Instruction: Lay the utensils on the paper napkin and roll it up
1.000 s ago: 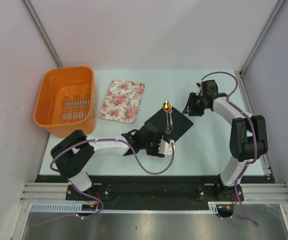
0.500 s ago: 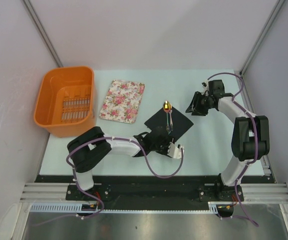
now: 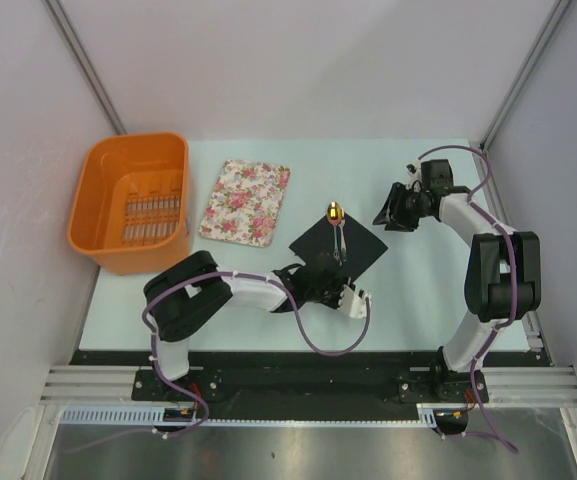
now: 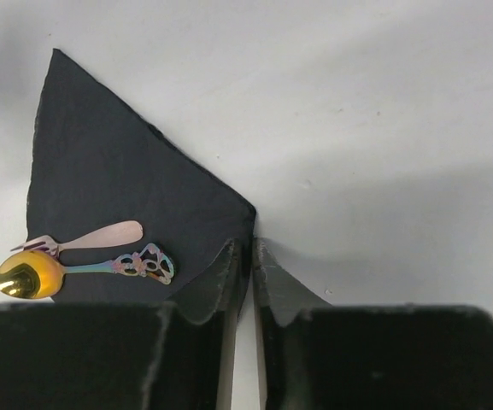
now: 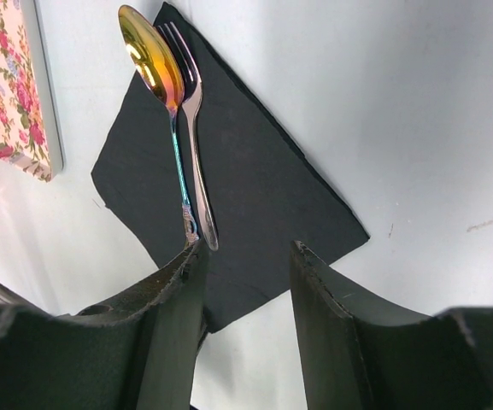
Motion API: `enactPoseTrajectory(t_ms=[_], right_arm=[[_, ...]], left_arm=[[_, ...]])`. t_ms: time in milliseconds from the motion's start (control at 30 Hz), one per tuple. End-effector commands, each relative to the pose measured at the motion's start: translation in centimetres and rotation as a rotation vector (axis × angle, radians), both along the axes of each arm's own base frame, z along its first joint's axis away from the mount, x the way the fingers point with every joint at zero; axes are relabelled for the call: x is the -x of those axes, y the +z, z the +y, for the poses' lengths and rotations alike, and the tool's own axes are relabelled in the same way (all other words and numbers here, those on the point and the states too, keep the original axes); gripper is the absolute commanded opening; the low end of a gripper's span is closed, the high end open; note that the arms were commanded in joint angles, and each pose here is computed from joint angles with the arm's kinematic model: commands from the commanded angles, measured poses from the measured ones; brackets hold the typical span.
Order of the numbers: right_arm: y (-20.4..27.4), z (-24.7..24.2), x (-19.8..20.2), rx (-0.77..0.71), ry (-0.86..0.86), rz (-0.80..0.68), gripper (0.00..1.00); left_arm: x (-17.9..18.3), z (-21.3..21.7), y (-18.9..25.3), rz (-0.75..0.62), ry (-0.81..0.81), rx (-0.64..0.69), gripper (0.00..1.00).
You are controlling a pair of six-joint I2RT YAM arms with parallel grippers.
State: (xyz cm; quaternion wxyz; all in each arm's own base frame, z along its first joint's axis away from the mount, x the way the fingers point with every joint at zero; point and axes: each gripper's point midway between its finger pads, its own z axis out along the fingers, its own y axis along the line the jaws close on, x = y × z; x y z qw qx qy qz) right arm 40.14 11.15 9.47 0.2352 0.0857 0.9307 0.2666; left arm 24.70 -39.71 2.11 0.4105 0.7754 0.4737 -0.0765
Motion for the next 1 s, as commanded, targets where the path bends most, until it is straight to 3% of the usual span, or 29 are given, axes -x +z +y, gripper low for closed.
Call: enactPoseTrajectory(t_ms=[0,100,500,667,967], right_arm=[[0.6,0.1,0.1,-0.021,0.027,-0.021,0.48],[0.6,0.3,0.2,-0.03,0.033,-0.017,0.47],[0.8,0.8,1.4,-0.057,0.069,-0.016,0.48],[0.9,1.0,1.9,-0.07,0.084,-0.014,0.48],[1.0,1.4,2.3,-0.089,0.1,-0.008,0.49]], left_arm=[[0.5,-0.2,-1.1,0.058,-0.014,-0.037,0.09],[1.3,0.1,-1.3,0.09,-0.031,-0.056,0.0],[7.2,0.2,1.7,0.32,-0.015,-0.022,0.0],[6.7,-0.2,3.7,0.366,0.045,0.0,0.0],[2.9,-0.7,6.8,0.369,0.11,0.065,0.0]])
